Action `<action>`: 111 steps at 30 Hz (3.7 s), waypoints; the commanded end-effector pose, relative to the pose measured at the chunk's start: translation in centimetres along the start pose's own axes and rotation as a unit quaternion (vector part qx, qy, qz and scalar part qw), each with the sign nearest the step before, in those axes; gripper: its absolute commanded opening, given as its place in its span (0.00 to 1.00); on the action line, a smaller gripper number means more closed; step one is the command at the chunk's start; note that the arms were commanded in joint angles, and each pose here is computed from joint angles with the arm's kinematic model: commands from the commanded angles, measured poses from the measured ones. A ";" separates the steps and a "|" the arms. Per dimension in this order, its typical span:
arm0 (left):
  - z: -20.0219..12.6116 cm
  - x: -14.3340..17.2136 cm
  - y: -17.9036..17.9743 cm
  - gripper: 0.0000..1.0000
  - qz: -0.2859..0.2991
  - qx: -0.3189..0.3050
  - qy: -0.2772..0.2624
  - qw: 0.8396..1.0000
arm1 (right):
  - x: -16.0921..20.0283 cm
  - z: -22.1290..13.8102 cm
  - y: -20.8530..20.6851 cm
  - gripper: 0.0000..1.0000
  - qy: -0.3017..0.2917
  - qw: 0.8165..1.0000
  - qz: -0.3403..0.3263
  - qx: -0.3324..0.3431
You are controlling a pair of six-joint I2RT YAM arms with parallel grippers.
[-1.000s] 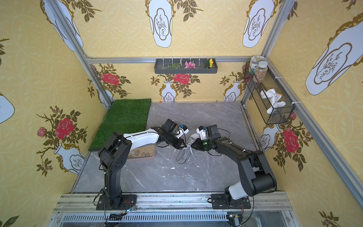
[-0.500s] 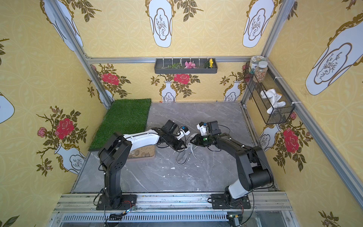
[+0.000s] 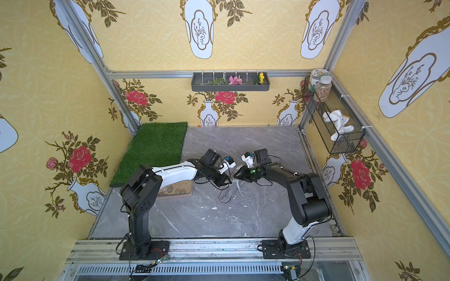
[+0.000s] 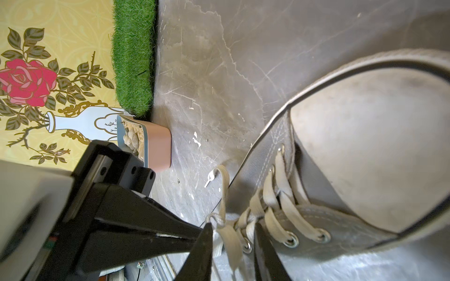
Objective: Tie the shoes
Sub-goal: Cross the shoelace with the shoelace.
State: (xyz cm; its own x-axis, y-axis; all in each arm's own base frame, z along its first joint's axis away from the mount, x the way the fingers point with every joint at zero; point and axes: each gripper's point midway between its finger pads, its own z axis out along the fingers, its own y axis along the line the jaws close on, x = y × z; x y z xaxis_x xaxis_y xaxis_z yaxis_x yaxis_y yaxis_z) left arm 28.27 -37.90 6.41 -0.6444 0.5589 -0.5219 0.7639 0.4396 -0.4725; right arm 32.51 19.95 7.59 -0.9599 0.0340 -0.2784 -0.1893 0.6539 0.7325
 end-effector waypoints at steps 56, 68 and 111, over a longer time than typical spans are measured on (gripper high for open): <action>-0.8 -1.1 -0.8 0.45 -0.029 0.012 -0.016 0.999 | -0.2 -1.5 0.8 0.00 -0.065 0.997 -0.031 -0.017; -1.1 -1.7 0.9 0.48 -0.057 -0.017 -0.023 0.998 | 0.2 -1.4 1.2 0.00 -0.063 0.997 -0.041 -0.023; -2.3 0.9 -1.9 0.48 -0.118 0.048 0.022 0.992 | 0.4 -0.9 0.8 0.00 -0.060 0.997 -0.047 -0.007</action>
State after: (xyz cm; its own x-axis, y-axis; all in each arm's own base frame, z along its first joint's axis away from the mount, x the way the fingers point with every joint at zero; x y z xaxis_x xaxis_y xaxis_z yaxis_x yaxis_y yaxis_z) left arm 27.05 -36.67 8.75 -0.7883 0.4754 -0.3905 0.6075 0.5010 -0.6164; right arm 31.35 19.79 8.26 -0.9186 0.0625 -0.3902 -0.2608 0.6460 0.7174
